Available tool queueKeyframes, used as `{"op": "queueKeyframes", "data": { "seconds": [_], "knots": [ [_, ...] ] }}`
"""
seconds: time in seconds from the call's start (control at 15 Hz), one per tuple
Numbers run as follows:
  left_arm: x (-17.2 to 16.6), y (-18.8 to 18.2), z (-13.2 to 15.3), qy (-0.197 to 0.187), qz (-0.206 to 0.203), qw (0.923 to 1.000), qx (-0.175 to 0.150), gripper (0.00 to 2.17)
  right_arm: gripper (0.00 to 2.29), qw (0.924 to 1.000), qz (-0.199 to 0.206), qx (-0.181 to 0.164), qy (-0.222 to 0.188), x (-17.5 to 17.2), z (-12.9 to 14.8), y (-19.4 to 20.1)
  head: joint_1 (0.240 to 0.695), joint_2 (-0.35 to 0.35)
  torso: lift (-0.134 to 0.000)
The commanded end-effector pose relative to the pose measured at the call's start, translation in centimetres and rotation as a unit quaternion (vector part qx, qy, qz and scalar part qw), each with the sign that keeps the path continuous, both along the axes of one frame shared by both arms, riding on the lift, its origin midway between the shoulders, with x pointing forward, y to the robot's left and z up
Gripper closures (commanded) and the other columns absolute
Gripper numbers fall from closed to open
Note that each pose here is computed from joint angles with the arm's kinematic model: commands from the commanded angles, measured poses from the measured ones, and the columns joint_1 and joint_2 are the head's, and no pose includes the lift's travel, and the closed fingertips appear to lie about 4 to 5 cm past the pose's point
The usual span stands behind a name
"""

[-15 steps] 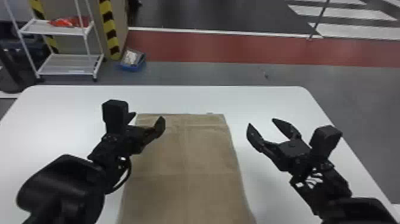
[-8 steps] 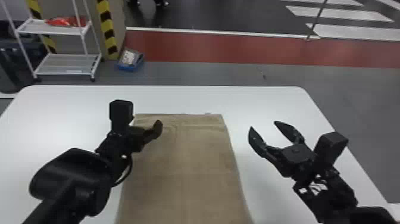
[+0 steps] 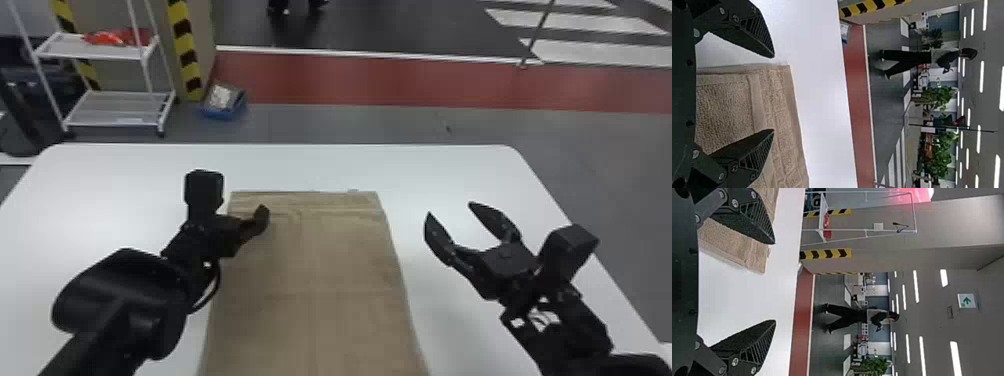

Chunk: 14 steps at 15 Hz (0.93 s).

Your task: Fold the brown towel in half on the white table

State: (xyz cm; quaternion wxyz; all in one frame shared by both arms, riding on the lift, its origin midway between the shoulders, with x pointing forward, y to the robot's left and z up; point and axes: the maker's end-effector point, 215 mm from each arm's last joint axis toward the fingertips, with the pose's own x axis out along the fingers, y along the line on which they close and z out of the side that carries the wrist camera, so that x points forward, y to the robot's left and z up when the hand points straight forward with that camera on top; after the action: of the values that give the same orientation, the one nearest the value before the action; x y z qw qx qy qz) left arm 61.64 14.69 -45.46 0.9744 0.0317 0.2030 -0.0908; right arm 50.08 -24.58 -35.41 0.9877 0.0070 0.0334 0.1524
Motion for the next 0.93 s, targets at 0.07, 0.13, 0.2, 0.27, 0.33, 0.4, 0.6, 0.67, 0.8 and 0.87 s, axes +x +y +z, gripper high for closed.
{"op": "queueKeyframes", "data": {
  "seconds": [0.07, 0.13, 0.2, 0.27, 0.33, 0.4, 0.6, 0.67, 0.8, 0.87],
  "knots": [
    [-0.3, 0.6, -0.8, 0.008, 0.004, 1.0000, 0.003, 0.30, 0.19, 1.0000, 0.005, 0.002, -0.002, 0.0, 0.1, 0.7, 0.695, -0.095, -0.123],
    [-0.8, 1.1, -1.9, 0.024, 0.007, 0.9996, 0.008, 0.31, 0.19, 1.0000, 0.004, 0.003, -0.002, 0.0, 0.1, 0.7, 0.695, -0.091, -0.123],
    [-0.9, 1.1, -2.1, 0.028, 0.008, 0.9995, 0.008, 0.33, 0.19, 1.0000, 0.004, 0.002, -0.003, 0.0, 0.2, 0.7, 0.695, -0.089, -0.123],
    [-1.0, 1.1, -2.1, 0.028, 0.008, 0.9995, 0.006, 0.33, 0.19, 1.0000, 0.005, 0.001, -0.003, 0.0, 0.2, 0.7, 0.695, -0.083, -0.123],
    [-1.0, 1.3, -2.1, 0.028, 0.009, 0.9995, 0.007, 0.33, 0.19, 1.0000, 0.005, 0.000, -0.003, 0.0, 0.1, 0.7, 0.695, -0.081, -0.123],
    [-1.0, 1.4, -2.2, 0.027, 0.009, 0.9996, 0.008, 0.33, 0.19, 1.0000, 0.005, 0.002, -0.003, 0.0, 0.1, 0.8, 0.695, -0.080, -0.123],
    [-1.3, 1.2, -2.3, 0.028, 0.009, 0.9995, 0.009, 0.33, 0.19, 1.0000, 0.006, -0.001, -0.005, 0.0, 0.4, 0.9, 0.695, -0.077, -0.123],
    [-1.4, 1.2, -2.2, 0.028, 0.008, 0.9996, 0.008, 0.33, 0.19, 1.0000, 0.006, 0.000, -0.006, 0.0, 0.5, 0.9, 0.695, -0.076, -0.123],
    [-1.4, 1.0, -2.1, 0.027, 0.007, 0.9996, 0.008, 0.33, 0.19, 1.0000, 0.006, -0.001, -0.006, 0.0, 0.5, 0.8, 0.695, -0.077, -0.123],
    [-1.3, 1.0, -1.7, 0.023, 0.010, 0.9996, 0.007, 0.33, 0.19, 1.0000, 0.005, -0.002, -0.005, 0.0, 0.5, 0.7, 0.695, -0.078, -0.123]
  ]
}}
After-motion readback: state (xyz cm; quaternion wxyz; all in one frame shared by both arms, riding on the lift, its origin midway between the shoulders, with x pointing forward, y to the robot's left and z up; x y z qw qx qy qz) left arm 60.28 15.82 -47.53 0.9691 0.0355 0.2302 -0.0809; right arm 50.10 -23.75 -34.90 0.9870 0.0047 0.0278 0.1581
